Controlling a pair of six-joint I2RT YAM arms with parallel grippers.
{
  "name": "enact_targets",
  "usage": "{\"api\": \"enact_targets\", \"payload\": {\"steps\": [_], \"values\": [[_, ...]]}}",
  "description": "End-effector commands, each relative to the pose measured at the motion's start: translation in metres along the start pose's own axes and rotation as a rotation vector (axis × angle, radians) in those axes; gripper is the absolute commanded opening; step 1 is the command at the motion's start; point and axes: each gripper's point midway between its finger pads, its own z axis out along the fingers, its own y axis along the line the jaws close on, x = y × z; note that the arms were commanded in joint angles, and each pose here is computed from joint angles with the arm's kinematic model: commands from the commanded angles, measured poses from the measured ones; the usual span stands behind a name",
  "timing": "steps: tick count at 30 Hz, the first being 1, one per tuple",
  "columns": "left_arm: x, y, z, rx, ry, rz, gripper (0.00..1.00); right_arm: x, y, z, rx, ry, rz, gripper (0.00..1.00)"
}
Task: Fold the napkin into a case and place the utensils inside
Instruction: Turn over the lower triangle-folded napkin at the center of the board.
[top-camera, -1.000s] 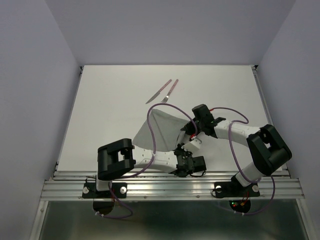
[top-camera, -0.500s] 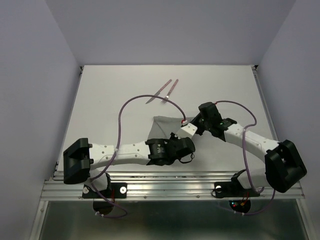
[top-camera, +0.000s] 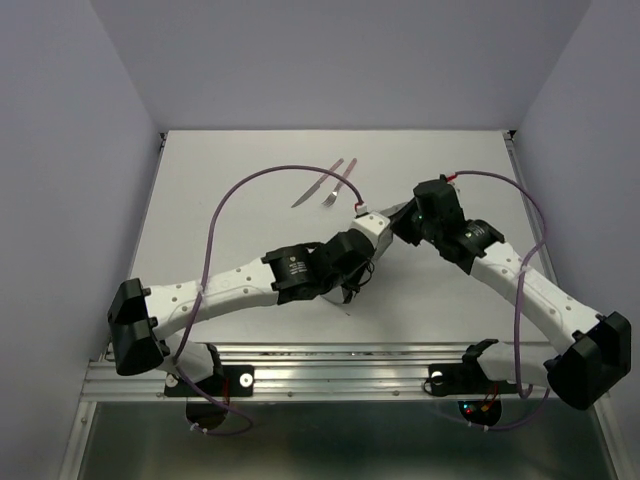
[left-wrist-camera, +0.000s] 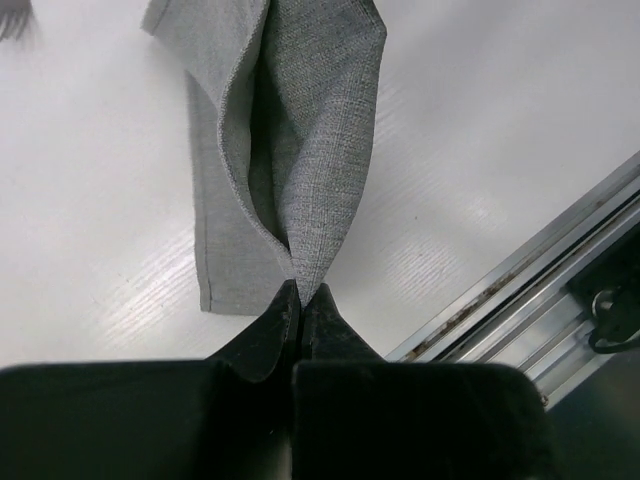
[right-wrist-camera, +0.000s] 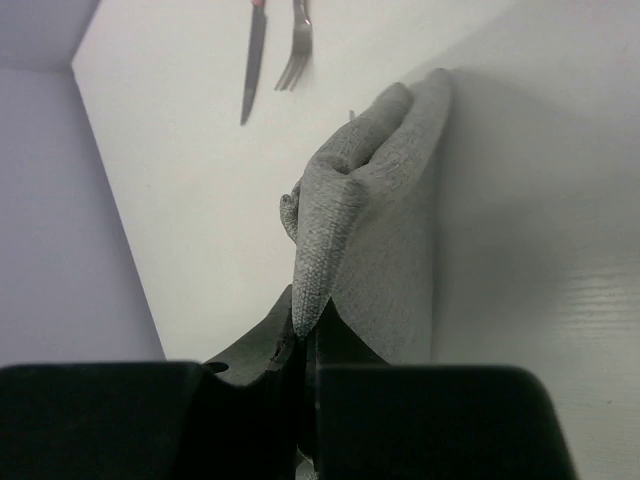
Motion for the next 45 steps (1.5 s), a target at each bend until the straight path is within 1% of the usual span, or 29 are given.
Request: {"api": "enact_targets", "payload": {"steps": [1,6,9,10,15,17,18,19,20,21,22,24,25,27,28,29,31,33,35,36,37,38,39,40,41,42,43,44,45], "values": [[-0.057,-0.002,-0.034,0.068,-0.13,-0.02,0.0,-0.042,0.027,-0.03,-0.043,-0.139,-0.011,0.01],[-0.076,-0.011,-0.04,0.102,-0.152,-0.022,0.0,-0.065,0.044,-0.048,-0.064,-0.21,-0.01,0.01],[-0.089,-0.021,-0.045,0.142,-0.167,-0.035,0.0,-0.073,0.04,-0.058,-0.045,-0.243,-0.007,0.01],[-0.088,-0.023,-0.044,0.149,-0.162,-0.034,0.0,-0.076,0.041,-0.062,-0.05,-0.258,-0.005,0.01],[-0.089,-0.045,-0.045,0.216,-0.159,-0.053,0.0,-0.094,0.021,-0.095,0.006,-0.354,-0.004,0.01],[-0.091,-0.055,-0.046,0.238,-0.16,-0.063,0.0,-0.1,0.007,-0.107,0.053,-0.388,-0.01,0.01],[-0.091,-0.067,-0.045,0.257,-0.154,-0.058,0.0,-0.102,-0.001,-0.117,0.073,-0.397,-0.014,0.01],[-0.09,-0.075,-0.044,0.27,-0.15,-0.054,0.0,-0.107,0.0,-0.124,0.064,-0.42,-0.006,0.01],[-0.091,-0.083,-0.043,0.281,-0.149,-0.053,0.0,-0.11,-0.01,-0.132,0.1,-0.44,-0.011,0.01],[-0.086,-0.093,-0.035,0.287,-0.131,-0.046,0.0,-0.112,-0.013,-0.139,0.109,-0.453,-0.012,0.01],[-0.092,-0.109,-0.039,0.324,-0.139,-0.042,0.0,-0.113,-0.023,-0.149,0.134,-0.459,-0.018,0.01],[-0.09,-0.129,-0.031,0.362,-0.121,-0.038,0.0,-0.121,-0.028,-0.165,0.15,-0.496,-0.027,0.01],[-0.1,-0.14,-0.036,0.395,-0.139,-0.044,0.0,-0.121,-0.035,-0.172,0.179,-0.494,-0.044,0.01],[-0.105,-0.164,-0.037,0.475,-0.135,-0.052,0.0,-0.126,-0.036,-0.188,0.208,-0.494,-0.09,0.01],[-0.106,-0.167,-0.034,0.478,-0.139,-0.053,0.0,-0.131,-0.03,-0.192,0.199,-0.504,-0.094,0.01],[-0.114,-0.178,-0.04,0.533,-0.155,-0.071,0.0,-0.129,-0.036,-0.188,0.262,-0.475,-0.154,0.01],[-0.117,-0.195,-0.043,0.615,-0.156,-0.085,0.0,-0.135,-0.033,-0.196,0.3,-0.466,-0.205,0.01],[-0.117,-0.199,-0.041,0.644,-0.159,-0.091,0.0,-0.136,-0.029,-0.184,0.346,-0.441,-0.261,0.01],[-0.106,-0.201,-0.034,0.703,-0.131,-0.117,0.0,-0.138,-0.023,-0.176,0.372,-0.421,-0.315,0.01],[-0.113,-0.19,-0.035,0.718,-0.145,-0.149,0.0,-0.134,-0.02,-0.159,0.404,-0.387,-0.355,0.01],[-0.09,-0.184,-0.024,0.739,-0.087,-0.162,0.0,-0.133,-0.015,-0.147,0.406,-0.37,-0.38,0.01],[-0.098,-0.181,-0.025,0.776,-0.122,-0.208,0.0,-0.129,-0.01,-0.136,0.403,-0.331,-0.426,0.01],[-0.096,-0.173,-0.022,0.786,-0.124,-0.235,0.0,-0.125,-0.008,-0.122,0.414,-0.298,-0.463,0.01],[-0.1,-0.153,-0.021,0.797,-0.135,-0.272,0.0,-0.118,-0.01,-0.095,0.46,-0.25,-0.506,0.01],[-0.077,-0.139,-0.005,0.771,-0.091,-0.3,0.0,-0.115,-0.008,-0.079,0.47,-0.231,-0.521,0.01],[-0.083,-0.13,-0.008,0.781,-0.128,-0.327,0.0,-0.107,-0.006,-0.063,0.463,-0.18,-0.568,0.01],[-0.079,-0.114,0.001,0.753,-0.129,-0.348,0.0,-0.103,-0.005,-0.048,0.465,-0.155,-0.587,0.01],[-0.06,-0.104,0.011,0.727,-0.097,-0.357,0.0,-0.094,-0.004,-0.022,0.475,-0.114,-0.609,0.01],[-0.055,-0.098,0.012,0.715,-0.096,-0.36,0.0,-0.088,-0.004,-0.009,0.472,-0.084,-0.622,0.01]]}}
